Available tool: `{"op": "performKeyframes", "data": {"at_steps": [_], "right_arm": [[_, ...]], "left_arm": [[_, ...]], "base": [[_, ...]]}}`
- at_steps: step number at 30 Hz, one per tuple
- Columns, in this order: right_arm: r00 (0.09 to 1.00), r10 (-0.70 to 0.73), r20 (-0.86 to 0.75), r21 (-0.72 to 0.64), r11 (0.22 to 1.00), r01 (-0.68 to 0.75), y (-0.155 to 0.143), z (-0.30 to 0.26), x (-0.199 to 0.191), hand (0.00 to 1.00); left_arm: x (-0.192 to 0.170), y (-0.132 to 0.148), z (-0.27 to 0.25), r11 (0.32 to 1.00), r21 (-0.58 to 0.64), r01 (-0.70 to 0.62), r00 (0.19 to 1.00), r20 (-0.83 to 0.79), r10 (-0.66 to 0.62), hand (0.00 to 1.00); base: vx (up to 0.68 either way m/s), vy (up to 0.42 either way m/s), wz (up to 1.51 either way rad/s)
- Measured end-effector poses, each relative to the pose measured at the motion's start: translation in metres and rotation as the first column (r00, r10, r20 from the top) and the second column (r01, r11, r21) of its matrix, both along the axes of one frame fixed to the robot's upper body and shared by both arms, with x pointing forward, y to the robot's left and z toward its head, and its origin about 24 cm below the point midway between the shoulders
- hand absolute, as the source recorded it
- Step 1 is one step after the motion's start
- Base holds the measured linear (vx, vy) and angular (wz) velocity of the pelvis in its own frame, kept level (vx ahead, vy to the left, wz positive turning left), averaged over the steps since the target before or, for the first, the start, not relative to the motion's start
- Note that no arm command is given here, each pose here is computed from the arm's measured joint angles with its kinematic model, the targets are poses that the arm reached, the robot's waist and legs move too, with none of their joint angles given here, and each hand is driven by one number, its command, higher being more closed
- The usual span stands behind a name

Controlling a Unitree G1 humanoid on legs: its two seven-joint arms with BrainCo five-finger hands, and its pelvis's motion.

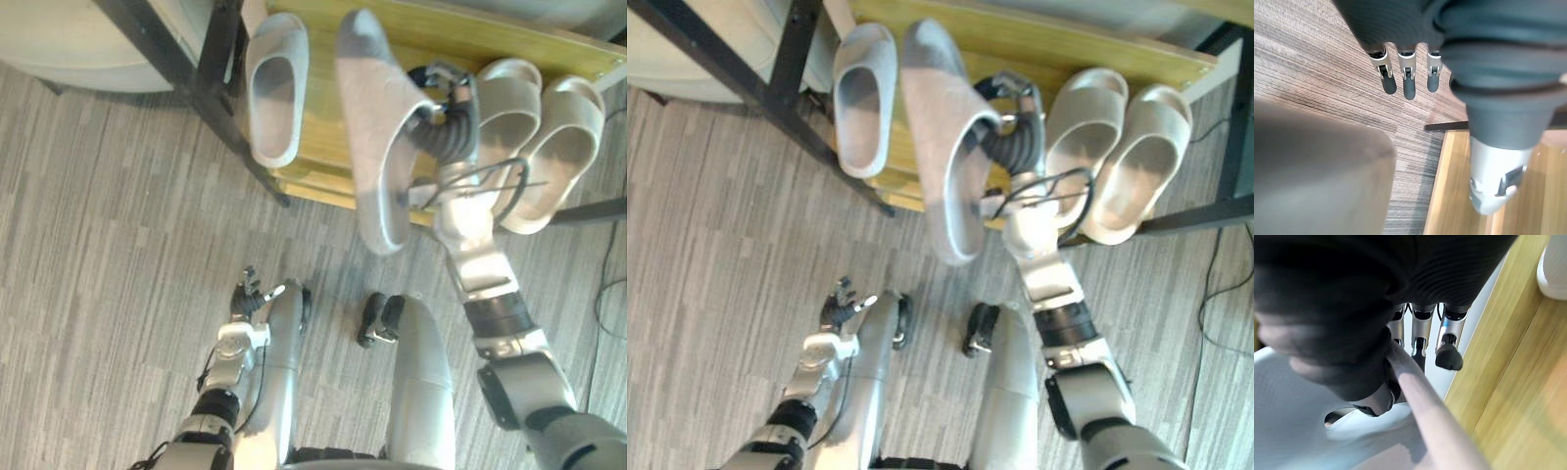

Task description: Organize the slippers on the shoe rack

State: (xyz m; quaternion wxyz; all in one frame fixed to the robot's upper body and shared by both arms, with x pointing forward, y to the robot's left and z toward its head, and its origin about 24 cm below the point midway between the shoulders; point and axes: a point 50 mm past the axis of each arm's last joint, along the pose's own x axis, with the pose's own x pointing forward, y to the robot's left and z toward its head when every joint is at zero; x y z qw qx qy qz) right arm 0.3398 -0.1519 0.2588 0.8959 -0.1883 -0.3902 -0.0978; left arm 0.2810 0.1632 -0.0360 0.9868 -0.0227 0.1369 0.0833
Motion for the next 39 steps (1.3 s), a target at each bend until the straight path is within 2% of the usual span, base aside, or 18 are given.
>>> {"op": "performKeyframes", "data": {"at_steps": [7, 20, 21, 23, 27, 30, 39], "right_arm": [[0.989, -0.149, -0.010, -0.012, 0.989, 0.149, -0.006, 0.023, 0.022, 1.00], [0.950, -0.282, -0.132, 0.055, 0.955, 0.291, -0.022, 0.040, 0.052, 1.00], [0.948, -0.290, -0.134, 0.062, 0.952, 0.300, -0.023, 0.040, 0.053, 0.00], [0.945, -0.302, -0.127, 0.090, 0.945, 0.314, -0.026, 0.043, 0.053, 0.00], [0.951, -0.290, -0.112, 0.146, 0.941, 0.304, -0.024, 0.056, 0.053, 0.00], [0.947, -0.284, -0.152, 0.208, 0.927, 0.311, -0.029, 0.050, 0.056, 0.00], [0.961, -0.230, -0.157, 0.320, 0.908, 0.269, -0.025, 0.044, 0.055, 0.00]], "left_arm": [[0.005, -0.006, 0.008, 1.000, -0.021, -0.017, 0.999, 0.035, 0.017, 0.00], [0.018, -0.011, 0.027, 0.997, -0.049, -0.066, 0.991, 0.114, 0.071, 0.00], [0.019, -0.011, 0.027, 0.996, -0.053, -0.071, 0.990, 0.116, 0.077, 0.00], [0.019, -0.006, 0.026, 0.995, -0.046, -0.084, 0.990, 0.108, 0.089, 0.00], [0.002, 0.008, -0.006, 0.991, 0.015, -0.134, 0.989, -0.064, 0.135, 0.00], [-0.009, 0.009, -0.018, 0.990, 0.021, -0.140, 0.983, -0.120, 0.141, 0.00], [-0.011, 0.010, -0.020, 0.990, 0.023, -0.140, 0.982, -0.126, 0.142, 0.00]], "base": [[-0.02, -0.059, 0.13], [-0.02, -0.025, 0.04], [-0.03, -0.027, 0.12], [-0.02, -0.023, 0.16], [-0.02, -0.021, 0.10], [-0.01, -0.025, 0.13], [0.00, -0.002, 0.01]]}}
